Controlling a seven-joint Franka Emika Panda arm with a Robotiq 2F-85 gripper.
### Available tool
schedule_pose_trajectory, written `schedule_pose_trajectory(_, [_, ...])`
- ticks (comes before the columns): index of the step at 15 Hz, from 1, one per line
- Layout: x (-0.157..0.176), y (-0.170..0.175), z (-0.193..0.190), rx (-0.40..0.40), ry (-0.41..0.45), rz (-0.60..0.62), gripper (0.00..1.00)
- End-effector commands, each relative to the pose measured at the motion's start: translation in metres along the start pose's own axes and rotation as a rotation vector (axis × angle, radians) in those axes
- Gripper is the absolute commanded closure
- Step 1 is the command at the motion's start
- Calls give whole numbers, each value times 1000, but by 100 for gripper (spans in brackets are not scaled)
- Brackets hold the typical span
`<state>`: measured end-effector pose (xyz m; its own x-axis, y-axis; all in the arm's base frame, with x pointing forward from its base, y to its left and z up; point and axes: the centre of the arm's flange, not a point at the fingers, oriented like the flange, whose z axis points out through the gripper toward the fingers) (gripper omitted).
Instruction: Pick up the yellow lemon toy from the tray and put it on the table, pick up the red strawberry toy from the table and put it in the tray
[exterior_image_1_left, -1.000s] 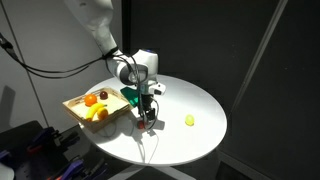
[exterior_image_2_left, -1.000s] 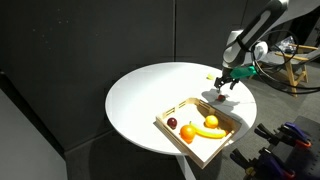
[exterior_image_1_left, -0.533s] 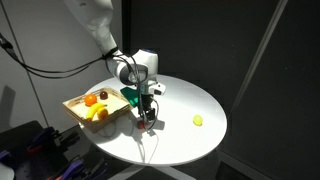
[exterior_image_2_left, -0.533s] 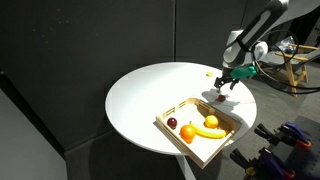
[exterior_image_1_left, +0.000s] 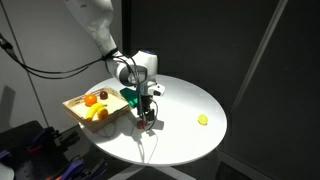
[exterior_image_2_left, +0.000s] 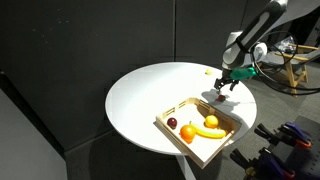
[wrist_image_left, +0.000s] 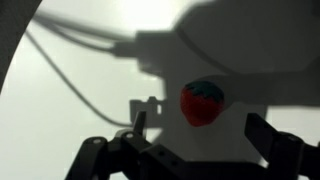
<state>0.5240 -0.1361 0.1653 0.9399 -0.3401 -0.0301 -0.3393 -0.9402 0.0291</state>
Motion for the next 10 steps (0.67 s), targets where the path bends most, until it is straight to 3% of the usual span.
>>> schedule_pose_trajectory(1, [0, -1, 3, -11, -8, 14, 0])
schedule_pose_trajectory(10, [0, 0, 14, -8, -20, 2, 0])
